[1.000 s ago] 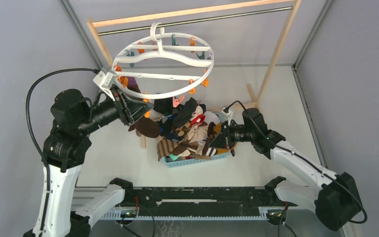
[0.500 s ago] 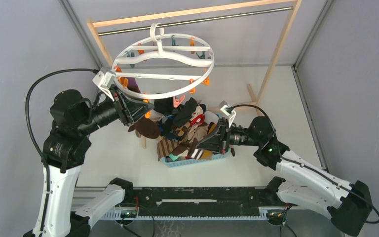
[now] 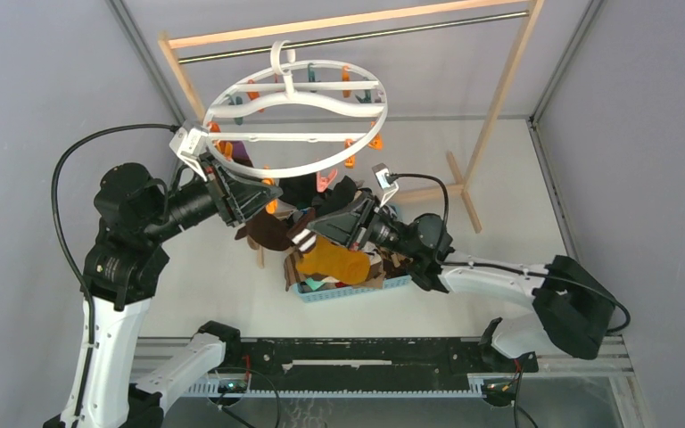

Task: Clip the socks to the hanger
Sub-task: Clamp the sock onto the hanger.

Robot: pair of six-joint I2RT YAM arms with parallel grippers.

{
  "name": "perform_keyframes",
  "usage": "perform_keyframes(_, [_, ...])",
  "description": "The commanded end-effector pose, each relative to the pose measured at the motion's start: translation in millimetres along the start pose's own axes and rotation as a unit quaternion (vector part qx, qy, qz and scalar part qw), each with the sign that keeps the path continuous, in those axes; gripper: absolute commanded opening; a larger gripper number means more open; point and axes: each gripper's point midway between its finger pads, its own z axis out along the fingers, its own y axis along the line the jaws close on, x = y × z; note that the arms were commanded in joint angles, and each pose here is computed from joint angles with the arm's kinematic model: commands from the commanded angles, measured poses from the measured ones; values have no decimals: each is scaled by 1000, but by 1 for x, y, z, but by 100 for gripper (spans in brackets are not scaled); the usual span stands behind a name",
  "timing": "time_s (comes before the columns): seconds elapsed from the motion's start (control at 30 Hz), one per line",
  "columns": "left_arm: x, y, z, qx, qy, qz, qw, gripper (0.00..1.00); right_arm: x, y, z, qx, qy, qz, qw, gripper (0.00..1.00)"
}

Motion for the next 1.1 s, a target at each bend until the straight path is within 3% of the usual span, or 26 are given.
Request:
perform_keyframes(0.0, [-3, -9, -2, 22, -12, -1, 1000, 0, -47, 51, 23, -90, -105, 5, 990, 1])
perform_keyframes(0.2, [-3, -6, -1, 16, -13, -5, 1000, 0, -43, 55, 40, -63, -130, -21, 989, 0])
perform_keyframes(0.33, [-3, -1, -1, 2, -18, -12, 1000, 0, -41, 46, 44, 24, -152, -74, 985, 0])
perform_keyframes(0.6, [-3, 4, -3, -16, -25, -21, 999, 0, -35, 48, 53, 147, -162, -216, 952, 0])
perform_keyframes(0.9, [-4, 5, -5, -26, -28, -21, 999, 0, -25, 50, 61, 191, -151, -301, 922, 0])
perform_keyframes(1.07, [-6, 10, -5, -40, -35, -19, 998, 0, -23, 50, 58, 203, -147, -311, 917, 0])
